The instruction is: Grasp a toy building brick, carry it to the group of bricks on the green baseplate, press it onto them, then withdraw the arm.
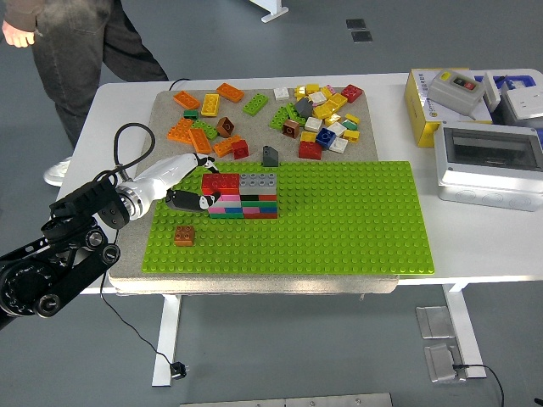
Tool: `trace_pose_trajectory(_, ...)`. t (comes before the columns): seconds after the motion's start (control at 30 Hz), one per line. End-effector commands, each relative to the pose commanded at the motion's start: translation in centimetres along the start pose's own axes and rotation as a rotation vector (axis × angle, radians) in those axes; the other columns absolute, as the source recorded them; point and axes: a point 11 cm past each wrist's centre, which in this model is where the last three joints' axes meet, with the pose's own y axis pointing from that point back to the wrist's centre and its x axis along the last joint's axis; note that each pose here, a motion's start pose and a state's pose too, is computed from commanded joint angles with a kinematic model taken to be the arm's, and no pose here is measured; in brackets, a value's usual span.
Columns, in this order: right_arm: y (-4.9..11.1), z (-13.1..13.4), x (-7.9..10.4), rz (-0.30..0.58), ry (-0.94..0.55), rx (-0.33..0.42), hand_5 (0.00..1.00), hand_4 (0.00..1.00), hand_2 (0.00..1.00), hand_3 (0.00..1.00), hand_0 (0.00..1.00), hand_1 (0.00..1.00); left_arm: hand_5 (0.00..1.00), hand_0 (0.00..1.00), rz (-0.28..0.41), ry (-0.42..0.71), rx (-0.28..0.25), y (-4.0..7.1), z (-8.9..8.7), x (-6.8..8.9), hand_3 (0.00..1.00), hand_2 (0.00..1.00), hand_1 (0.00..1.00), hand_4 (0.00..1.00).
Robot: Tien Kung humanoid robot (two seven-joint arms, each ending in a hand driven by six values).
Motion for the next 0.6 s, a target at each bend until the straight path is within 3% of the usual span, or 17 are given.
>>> trace_pose_trajectory(0.6, 0.00, -0.23, -0.03, 0.000, -0.003, 0.011, 0.822, 0.397, 0.738, 0.686, 0.730, 0.719, 0.246, 0.971, -0.013, 0.001, 0.016, -0.12, -0.18, -0.05, 0.610, 0.931, 0.929, 0.580)
